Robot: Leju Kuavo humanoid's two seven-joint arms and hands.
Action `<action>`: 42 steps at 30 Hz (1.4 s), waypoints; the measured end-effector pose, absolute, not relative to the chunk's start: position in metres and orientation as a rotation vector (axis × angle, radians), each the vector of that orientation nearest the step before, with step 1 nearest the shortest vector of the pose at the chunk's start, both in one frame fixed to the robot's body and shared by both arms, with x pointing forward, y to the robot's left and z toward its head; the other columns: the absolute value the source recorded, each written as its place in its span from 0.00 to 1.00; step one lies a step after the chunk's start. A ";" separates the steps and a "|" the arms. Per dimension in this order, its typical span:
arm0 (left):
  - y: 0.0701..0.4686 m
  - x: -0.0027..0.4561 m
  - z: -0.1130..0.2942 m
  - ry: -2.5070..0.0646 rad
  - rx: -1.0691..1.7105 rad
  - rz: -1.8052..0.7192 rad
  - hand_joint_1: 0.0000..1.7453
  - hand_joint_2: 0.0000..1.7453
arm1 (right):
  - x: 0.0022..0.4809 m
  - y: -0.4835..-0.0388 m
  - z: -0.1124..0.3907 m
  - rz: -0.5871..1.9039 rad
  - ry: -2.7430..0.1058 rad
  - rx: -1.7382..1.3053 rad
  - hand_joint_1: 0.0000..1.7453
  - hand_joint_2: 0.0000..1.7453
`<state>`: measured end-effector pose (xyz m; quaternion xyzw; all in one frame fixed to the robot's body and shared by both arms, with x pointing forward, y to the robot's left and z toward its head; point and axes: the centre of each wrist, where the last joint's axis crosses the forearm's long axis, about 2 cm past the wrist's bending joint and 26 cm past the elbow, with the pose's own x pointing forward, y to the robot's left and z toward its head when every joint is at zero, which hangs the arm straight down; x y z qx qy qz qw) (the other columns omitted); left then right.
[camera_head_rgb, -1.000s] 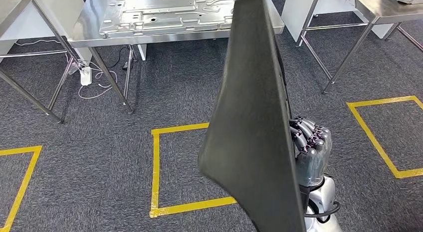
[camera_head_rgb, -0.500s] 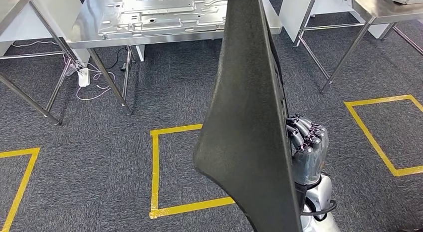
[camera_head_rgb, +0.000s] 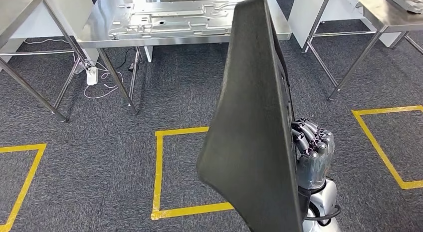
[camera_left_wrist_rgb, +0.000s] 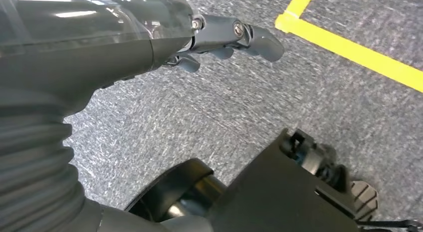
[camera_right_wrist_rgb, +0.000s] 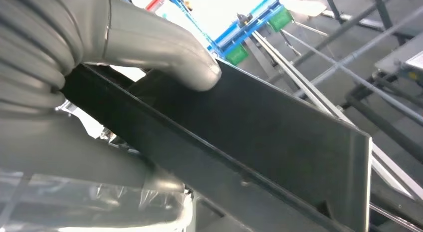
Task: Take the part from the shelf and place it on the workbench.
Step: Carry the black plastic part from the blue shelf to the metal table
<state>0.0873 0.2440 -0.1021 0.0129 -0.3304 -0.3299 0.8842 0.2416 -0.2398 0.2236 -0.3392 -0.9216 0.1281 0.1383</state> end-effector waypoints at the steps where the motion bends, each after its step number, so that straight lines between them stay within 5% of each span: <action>1: 0.244 0.087 -0.102 -0.688 0.027 -0.687 0.00 1.00 | 0.242 -0.240 0.223 0.370 -2.665 -0.981 0.97 1.00; 42: 0.245 0.089 -0.102 -0.700 0.027 -0.695 0.00 1.00 | 0.243 -0.238 0.223 0.368 -2.660 -0.981 0.97 1.00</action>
